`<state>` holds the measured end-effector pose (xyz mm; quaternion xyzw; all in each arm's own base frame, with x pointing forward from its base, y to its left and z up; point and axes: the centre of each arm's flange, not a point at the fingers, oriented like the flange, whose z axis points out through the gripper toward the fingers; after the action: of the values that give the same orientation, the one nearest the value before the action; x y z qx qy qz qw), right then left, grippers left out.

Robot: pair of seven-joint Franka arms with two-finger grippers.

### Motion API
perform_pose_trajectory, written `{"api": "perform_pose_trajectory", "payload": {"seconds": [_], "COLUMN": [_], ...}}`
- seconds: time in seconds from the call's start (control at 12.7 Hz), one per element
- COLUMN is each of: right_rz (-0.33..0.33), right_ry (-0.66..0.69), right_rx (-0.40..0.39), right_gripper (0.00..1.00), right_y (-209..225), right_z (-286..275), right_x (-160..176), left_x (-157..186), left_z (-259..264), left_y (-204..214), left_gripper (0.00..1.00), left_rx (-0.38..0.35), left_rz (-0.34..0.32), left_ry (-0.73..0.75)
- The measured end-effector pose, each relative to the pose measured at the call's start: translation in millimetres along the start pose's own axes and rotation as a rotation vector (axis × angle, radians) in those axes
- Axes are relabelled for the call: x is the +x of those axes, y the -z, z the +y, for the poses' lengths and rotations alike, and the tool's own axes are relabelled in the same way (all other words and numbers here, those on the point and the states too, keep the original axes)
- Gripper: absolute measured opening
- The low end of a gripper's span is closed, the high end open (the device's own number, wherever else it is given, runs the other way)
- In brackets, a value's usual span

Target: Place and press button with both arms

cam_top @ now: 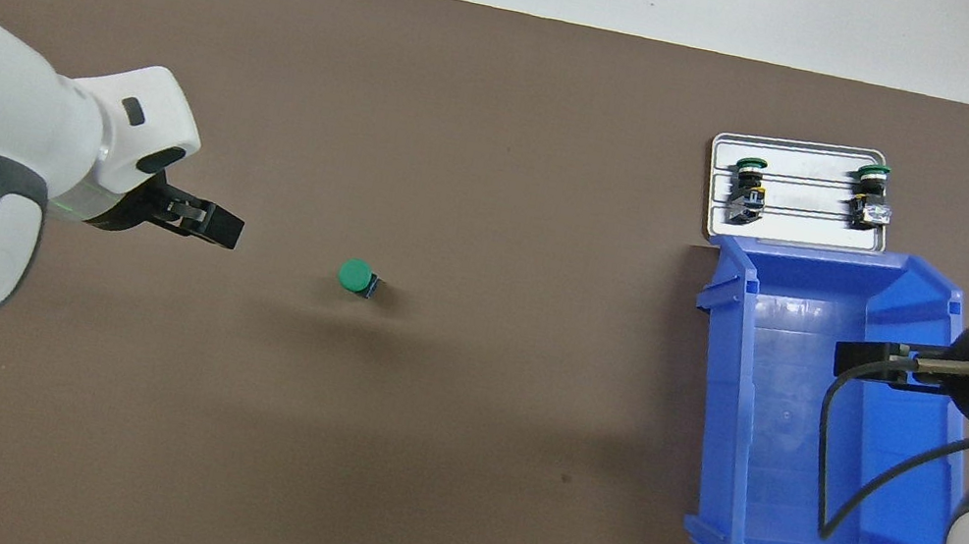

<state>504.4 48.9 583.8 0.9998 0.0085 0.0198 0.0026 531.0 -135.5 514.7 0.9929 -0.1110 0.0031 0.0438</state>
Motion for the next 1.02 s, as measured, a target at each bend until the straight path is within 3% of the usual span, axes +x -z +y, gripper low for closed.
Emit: {"api": "perform_pose_trajectory", "payload": {"seconds": [0.63,1.02], "right_rz": [0.000,0.000], "right_ry": [0.000,0.000], "right_rx": [0.000,0.000], "right_gripper": [0.99,1.00], "right_y": [0.0,0.0], "right_z": [0.0,0.0], "right_x": [0.0,0.0], "left_x": [-7.9,-0.4], "left_z": [-57.0,-86.2], "left_y": [29.8,95.6], "left_gripper": [1.00,1.00], "left_rx": [0.000,0.052], "left_rz": [0.047,0.064], "left_ry": [0.096,0.110]}}
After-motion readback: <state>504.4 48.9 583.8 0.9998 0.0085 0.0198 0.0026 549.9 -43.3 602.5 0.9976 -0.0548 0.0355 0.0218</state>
